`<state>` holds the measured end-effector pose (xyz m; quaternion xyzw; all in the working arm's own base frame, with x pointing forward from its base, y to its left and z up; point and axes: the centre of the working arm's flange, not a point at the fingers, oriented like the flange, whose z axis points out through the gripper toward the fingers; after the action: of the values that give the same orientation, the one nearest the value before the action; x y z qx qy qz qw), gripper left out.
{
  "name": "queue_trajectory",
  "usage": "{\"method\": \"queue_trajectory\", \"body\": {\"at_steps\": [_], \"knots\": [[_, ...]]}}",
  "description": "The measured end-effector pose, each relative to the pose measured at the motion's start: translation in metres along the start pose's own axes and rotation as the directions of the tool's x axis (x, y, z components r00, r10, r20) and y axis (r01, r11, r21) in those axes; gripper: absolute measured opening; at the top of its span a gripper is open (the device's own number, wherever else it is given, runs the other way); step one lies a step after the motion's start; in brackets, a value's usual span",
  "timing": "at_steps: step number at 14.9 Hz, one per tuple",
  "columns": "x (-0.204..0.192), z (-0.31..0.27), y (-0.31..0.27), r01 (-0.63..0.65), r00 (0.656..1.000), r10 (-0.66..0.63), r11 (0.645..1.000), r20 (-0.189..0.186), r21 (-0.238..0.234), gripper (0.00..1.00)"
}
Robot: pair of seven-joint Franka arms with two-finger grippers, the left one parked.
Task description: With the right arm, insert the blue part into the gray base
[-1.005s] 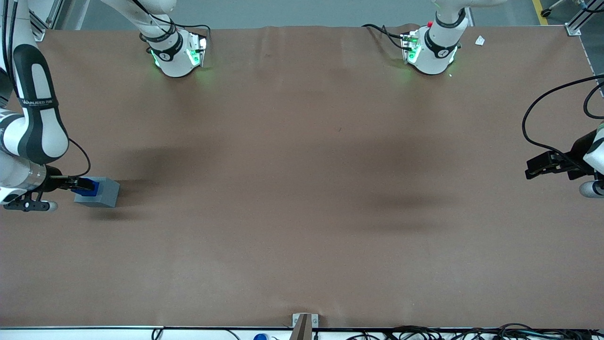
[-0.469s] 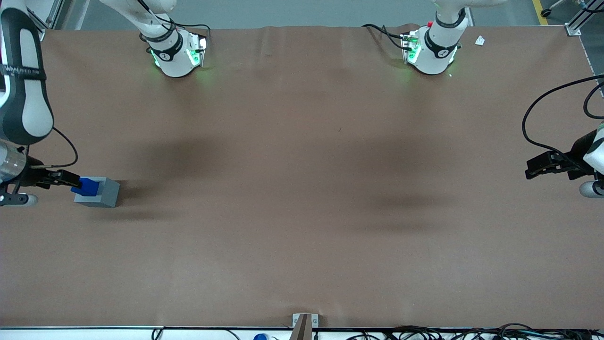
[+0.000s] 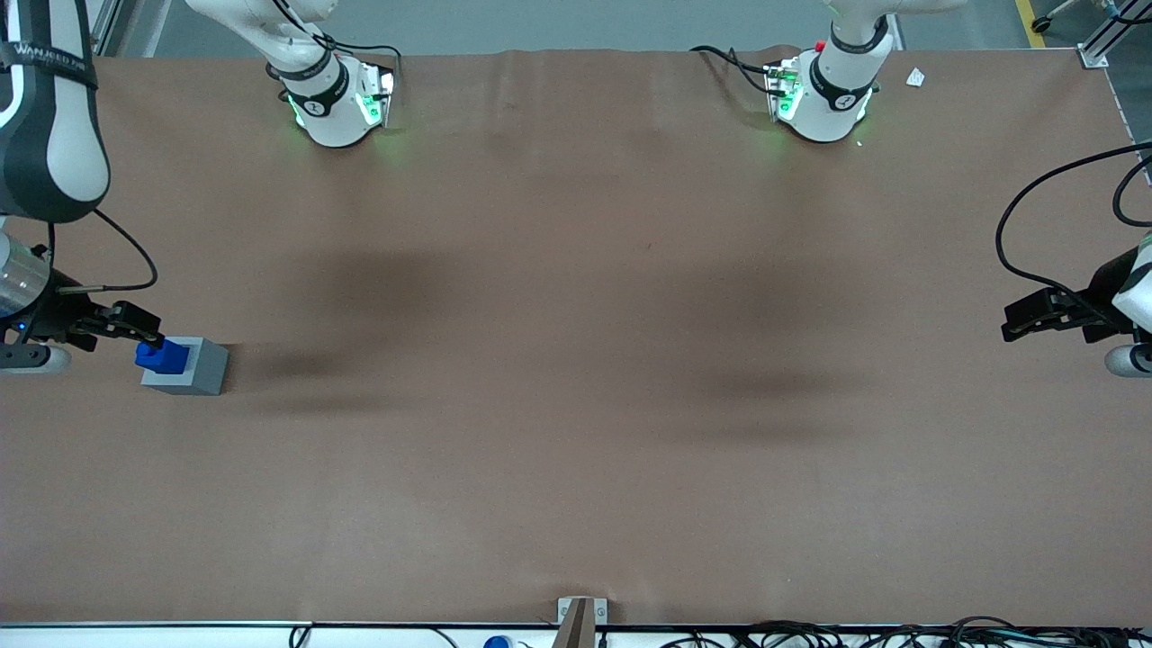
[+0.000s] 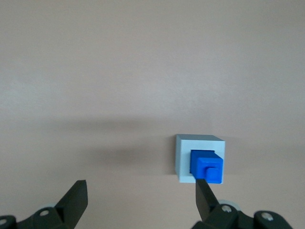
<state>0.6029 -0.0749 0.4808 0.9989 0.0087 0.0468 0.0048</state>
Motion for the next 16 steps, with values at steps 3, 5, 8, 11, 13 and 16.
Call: {"method": "queue_trajectory", "body": {"at_steps": [3, 5, 8, 11, 13, 16], "knots": [[-0.002, -0.022, -0.017, 0.01, 1.0, -0.01, 1.0, -0.028, 0.002, 1.0], [-0.007, -0.04, -0.019, 0.012, 0.999, -0.012, 1.0, -0.044, 0.003, 1.0], [-0.016, -0.074, -0.022, -0.036, 0.998, 0.037, 0.999, -0.055, 0.009, 1.0], [-0.022, -0.109, -0.027, -0.072, 0.996, 0.072, 0.997, -0.045, 0.014, 1.0], [-0.022, -0.126, -0.028, -0.085, 0.995, 0.086, 0.996, -0.054, 0.015, 1.0], [-0.02, -0.154, -0.029, -0.091, 0.992, 0.092, 0.996, -0.083, 0.015, 1.0]]}}
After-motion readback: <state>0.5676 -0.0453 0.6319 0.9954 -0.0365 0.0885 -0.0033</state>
